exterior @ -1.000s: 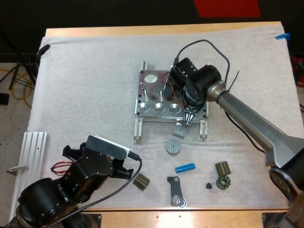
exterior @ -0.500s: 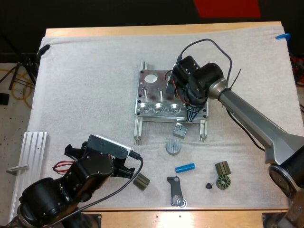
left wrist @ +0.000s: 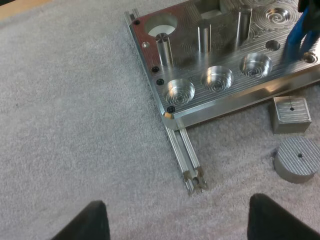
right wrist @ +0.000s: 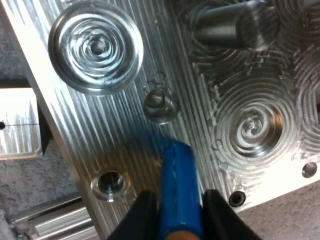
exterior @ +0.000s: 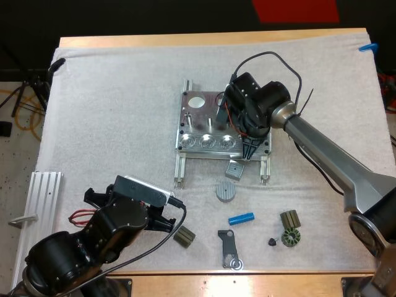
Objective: Load cells from right to left
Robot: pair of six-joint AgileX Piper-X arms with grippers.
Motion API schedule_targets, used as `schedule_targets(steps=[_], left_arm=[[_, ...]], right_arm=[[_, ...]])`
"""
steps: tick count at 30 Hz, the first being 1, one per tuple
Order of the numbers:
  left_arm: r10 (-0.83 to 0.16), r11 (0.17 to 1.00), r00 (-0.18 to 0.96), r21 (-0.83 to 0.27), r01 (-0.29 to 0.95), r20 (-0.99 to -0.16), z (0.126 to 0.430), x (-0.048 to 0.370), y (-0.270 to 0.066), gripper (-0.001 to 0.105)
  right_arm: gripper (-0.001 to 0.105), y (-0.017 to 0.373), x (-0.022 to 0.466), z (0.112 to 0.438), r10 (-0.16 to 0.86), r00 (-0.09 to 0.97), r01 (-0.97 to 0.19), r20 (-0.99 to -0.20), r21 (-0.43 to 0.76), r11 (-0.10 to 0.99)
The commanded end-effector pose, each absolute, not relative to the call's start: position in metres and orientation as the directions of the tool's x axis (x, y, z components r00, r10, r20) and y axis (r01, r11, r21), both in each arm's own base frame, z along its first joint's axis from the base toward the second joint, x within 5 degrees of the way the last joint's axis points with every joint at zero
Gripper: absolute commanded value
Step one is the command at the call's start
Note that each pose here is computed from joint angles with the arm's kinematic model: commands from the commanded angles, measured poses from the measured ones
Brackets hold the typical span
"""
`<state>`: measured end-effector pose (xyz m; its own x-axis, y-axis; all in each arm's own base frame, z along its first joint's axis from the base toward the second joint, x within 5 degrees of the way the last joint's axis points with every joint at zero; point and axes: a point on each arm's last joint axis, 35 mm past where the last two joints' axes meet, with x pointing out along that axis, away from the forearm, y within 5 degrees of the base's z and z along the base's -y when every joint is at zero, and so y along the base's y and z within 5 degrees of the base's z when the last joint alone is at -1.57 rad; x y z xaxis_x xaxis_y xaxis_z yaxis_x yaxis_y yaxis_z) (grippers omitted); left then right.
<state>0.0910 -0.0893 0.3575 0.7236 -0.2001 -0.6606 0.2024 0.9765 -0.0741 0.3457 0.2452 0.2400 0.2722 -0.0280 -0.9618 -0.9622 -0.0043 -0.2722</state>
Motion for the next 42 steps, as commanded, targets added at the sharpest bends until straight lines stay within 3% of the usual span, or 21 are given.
schedule_targets(steps=[1,3,6,8,10,21,30,34,42], left_arm=[[-0.203,0.976,0.731,-0.078,0.202,-0.651,0.359,0.091,-0.09,0.058],[-0.203,0.976,0.731,-0.078,0.202,-0.651,0.359,0.091,-0.09,0.058],[-0.203,0.976,0.731,-0.078,0.202,-0.651,0.359,0.091,-0.09,0.058],[-0.203,0.976,0.731,-0.078,0.202,-0.651,0.359,0.091,-0.09,0.058],[-0.203,0.976,0.731,-0.078,0.202,-0.651,0.359,0.091,-0.09,0.058],[-0.203,0.976,0.731,-0.078,0.202,-0.651,0.359,0.091,-0.09,0.058],[-0.203,0.976,0.731,-0.078,0.202,-0.651,0.359,0.091,-0.09,0.058],[-0.203,0.976,0.731,-0.078,0.202,-0.651,0.359,0.091,-0.09,0.058],[-0.203,0.976,0.731,-0.078,0.202,-0.651,0.359,0.091,-0.09,0.058]], right_arm=[[0.01,0.246,0.348,0.237,-0.014,0.266,-0.964,-0.964,-0.266,-0.006],[0.012,0.246,0.348,0.237,-0.012,0.268,-0.963,-0.963,-0.268,-0.006],[0.025,0.246,0.348,0.237,-0.012,0.268,-0.963,-0.963,-0.268,-0.006],[0.039,0.246,0.349,0.237,-0.014,0.274,-0.962,-0.962,-0.274,-0.005],[0.043,0.246,0.35,0.238,-0.014,0.288,-0.958,-0.957,-0.288,-0.003],[0.043,0.249,0.351,0.25,0.029,0.342,-0.939,-0.939,-0.34,0.055],[0.043,0.245,0.345,0.286,0.094,0.436,-0.899,-0.895,-0.428,0.093],[0.043,0.241,0.344,0.292,0.041,0.478,-0.875,-0.877,-0.472,0.105],[0.043,0.237,0.341,0.287,-0.008,0.463,-0.882,-0.886,-0.461,0.099]])
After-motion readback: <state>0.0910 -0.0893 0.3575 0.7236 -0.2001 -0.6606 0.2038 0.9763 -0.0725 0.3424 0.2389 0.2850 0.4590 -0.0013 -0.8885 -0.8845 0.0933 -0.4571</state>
